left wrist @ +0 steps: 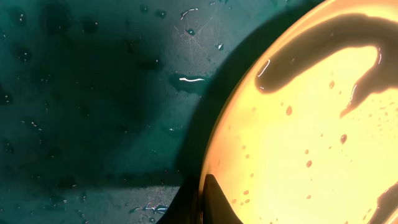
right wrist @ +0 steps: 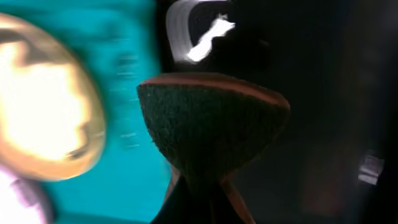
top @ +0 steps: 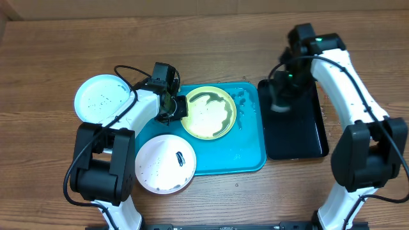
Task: Clean dirty plates on tray and stack at the side
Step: 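Return the sponge to the basin, release it, raise the right arm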
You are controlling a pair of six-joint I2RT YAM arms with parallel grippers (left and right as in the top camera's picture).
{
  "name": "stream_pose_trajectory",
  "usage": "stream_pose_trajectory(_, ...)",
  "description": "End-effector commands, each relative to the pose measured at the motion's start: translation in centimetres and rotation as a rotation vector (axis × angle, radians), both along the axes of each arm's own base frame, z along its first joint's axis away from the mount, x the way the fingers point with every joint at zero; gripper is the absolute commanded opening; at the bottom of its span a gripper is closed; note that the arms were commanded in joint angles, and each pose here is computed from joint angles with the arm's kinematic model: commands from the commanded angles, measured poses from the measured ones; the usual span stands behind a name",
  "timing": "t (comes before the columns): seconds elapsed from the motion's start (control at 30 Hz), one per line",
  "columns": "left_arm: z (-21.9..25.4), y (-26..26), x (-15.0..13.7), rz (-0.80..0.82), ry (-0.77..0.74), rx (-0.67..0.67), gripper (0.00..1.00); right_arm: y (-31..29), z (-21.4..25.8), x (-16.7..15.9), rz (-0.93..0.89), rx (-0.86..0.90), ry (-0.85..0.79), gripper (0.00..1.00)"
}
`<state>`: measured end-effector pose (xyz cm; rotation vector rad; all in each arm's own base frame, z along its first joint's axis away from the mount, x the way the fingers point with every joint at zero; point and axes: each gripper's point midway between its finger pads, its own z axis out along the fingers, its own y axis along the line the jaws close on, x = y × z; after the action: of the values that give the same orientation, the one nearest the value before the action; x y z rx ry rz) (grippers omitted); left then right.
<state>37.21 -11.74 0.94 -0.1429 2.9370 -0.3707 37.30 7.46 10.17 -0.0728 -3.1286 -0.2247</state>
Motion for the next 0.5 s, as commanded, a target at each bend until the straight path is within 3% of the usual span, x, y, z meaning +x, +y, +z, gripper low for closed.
stream_pose_trajectory(0.0, -0.2, 0.0, -0.2, 0.011, 0.009, -0.002, 0.04, -3.5, -1.2, -0.6, -0.025, -0.132, 0.010, 0.04)
stream_pose_trajectory(0.3, -0.2, 0.0, -0.2, 0.011, 0.009, -0.002, 0.04, -4.8, -6.0, -1.3, -0.047, -0.158, 0.006, 0.04)
stream_pose_trajectory(0.47, -0.2, 0.0, -0.2, 0.009, 0.009, -0.001, 0.04, -5.0, -6.0, -0.9, -0.048, -0.165, -0.013, 0.07)
